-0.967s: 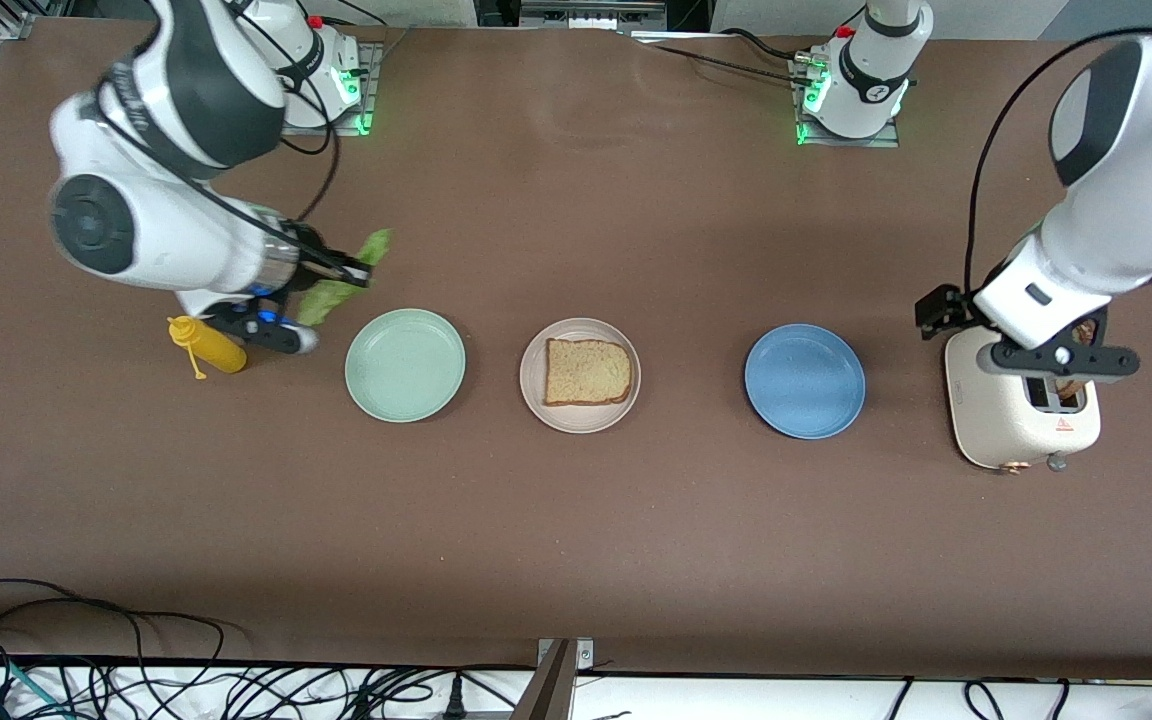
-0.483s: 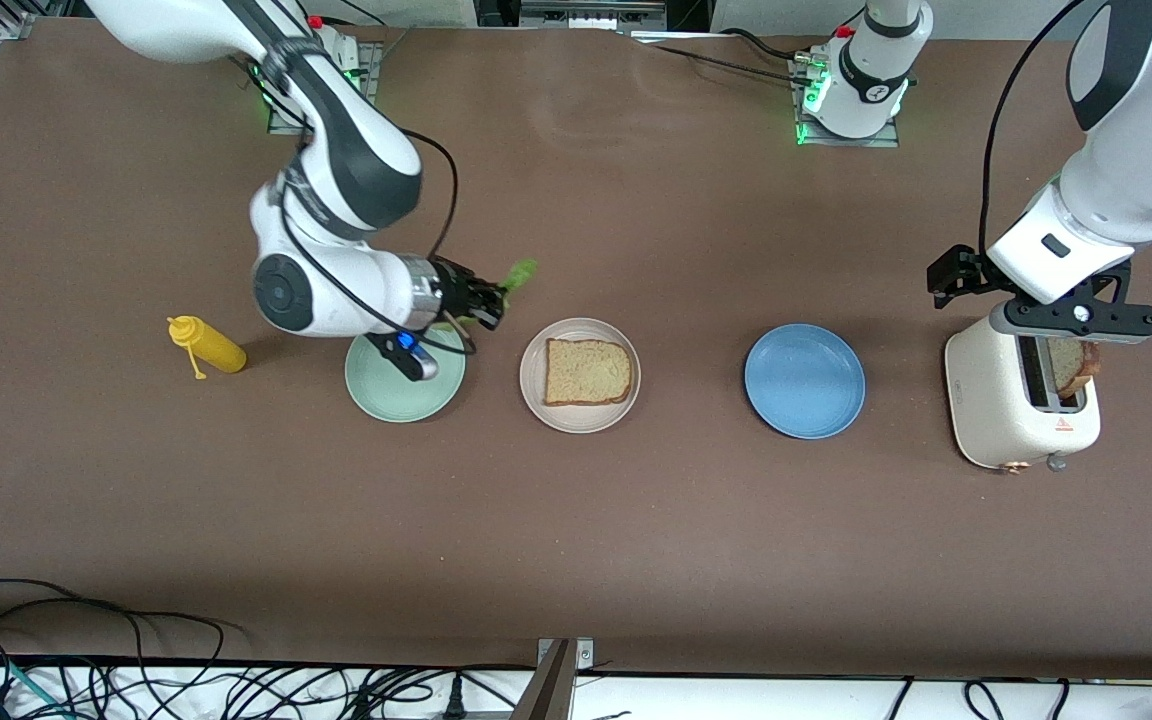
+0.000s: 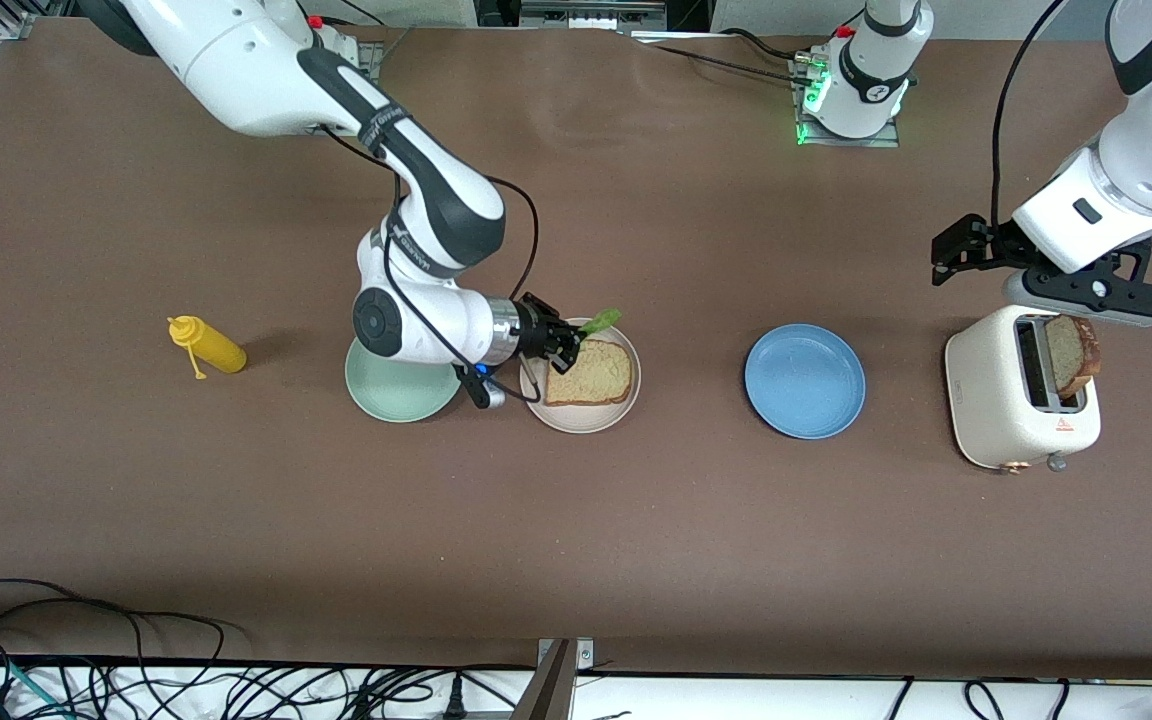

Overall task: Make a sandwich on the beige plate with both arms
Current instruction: 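Lay the lettuce leaf on the bread with the right gripper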

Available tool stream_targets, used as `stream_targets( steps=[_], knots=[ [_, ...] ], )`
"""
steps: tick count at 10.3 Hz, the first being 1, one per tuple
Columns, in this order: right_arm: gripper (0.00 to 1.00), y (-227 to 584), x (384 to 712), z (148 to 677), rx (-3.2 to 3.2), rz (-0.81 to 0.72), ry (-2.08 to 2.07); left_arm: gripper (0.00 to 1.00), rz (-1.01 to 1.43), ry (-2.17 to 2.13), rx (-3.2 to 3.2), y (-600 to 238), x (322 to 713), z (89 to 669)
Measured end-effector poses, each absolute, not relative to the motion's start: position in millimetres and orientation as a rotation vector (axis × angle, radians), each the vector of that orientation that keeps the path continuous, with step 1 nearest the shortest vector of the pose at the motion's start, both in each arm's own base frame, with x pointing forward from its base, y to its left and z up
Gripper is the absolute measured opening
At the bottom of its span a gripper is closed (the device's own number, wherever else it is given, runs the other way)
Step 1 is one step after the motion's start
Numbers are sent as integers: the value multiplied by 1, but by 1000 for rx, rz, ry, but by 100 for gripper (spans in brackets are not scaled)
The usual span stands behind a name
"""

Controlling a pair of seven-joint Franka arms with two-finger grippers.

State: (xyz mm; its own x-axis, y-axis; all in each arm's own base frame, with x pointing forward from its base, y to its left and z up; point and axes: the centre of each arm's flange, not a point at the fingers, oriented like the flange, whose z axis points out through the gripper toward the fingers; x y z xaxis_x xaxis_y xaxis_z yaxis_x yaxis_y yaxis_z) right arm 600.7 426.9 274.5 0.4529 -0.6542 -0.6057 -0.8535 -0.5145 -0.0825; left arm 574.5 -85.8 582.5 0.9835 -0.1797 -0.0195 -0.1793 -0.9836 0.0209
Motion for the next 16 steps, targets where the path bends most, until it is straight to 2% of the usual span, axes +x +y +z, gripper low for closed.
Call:
stream_targets(
  steps=[5,14,16],
  knots=[
    [5,413,607,226,-2275,837,1372,100,-22,-269,3169,-75,573,588],
    [4,433,617,221,-2096,957,1495,100,-29,-262,3168,-70,570,592],
    [18,433,619,219,-2090,958,1499,100,-56,-261,3169,-69,566,593]
  ],
)
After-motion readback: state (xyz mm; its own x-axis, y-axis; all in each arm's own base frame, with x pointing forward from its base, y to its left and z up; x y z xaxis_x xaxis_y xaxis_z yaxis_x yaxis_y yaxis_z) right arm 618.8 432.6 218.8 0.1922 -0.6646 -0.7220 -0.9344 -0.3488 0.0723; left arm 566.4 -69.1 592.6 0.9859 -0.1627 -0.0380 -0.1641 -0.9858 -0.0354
